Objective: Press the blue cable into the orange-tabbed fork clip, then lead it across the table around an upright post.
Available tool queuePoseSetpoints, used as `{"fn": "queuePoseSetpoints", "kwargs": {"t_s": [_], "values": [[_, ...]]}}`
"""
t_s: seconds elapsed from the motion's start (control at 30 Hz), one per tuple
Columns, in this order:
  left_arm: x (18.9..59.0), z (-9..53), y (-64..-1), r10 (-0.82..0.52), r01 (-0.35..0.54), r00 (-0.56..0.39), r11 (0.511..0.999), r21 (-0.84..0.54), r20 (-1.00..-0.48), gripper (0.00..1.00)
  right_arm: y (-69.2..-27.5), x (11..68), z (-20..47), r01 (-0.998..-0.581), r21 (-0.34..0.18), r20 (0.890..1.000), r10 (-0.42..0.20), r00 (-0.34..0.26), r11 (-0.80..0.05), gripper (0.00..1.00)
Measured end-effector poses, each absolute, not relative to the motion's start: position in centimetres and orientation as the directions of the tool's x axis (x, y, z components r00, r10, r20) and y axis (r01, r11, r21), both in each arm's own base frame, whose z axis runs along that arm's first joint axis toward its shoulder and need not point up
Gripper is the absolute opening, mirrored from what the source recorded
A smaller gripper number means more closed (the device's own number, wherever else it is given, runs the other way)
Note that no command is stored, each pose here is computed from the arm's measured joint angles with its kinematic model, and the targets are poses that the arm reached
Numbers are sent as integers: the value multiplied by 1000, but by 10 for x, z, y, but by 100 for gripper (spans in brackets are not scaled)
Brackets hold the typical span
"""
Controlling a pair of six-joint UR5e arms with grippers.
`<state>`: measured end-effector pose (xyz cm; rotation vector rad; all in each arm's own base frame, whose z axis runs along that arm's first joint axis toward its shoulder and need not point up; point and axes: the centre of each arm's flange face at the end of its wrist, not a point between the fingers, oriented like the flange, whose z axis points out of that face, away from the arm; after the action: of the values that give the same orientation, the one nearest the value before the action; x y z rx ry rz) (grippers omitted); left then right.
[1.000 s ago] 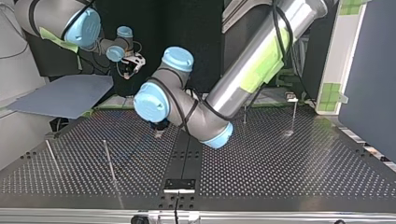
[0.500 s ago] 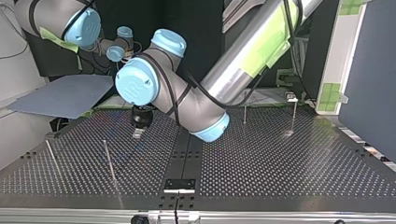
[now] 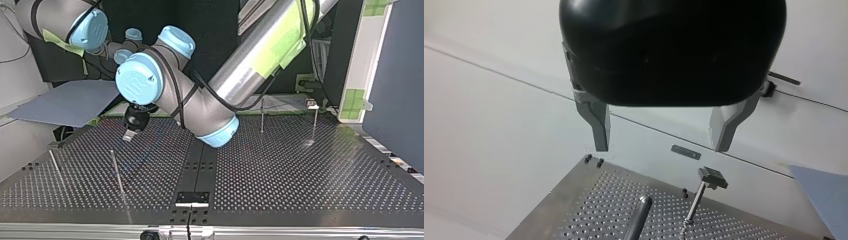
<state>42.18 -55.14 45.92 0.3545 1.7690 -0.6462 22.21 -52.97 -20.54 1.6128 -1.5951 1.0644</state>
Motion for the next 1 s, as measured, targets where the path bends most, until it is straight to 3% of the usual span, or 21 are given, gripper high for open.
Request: {"fn": "queuePoseSetpoints", "kwargs": {"t_s": [0.27,1.0], "values": [[423,459,-550,-35,550,-256,817,-175,-966,98,-529,223,-205,-992,-106,871,-488,-56,-74,0],[426,457,-530,-135,340,-293,911,-235,-947,98,-529,223,-206,-991,-105,869,-491,-54,-77,0]]}}
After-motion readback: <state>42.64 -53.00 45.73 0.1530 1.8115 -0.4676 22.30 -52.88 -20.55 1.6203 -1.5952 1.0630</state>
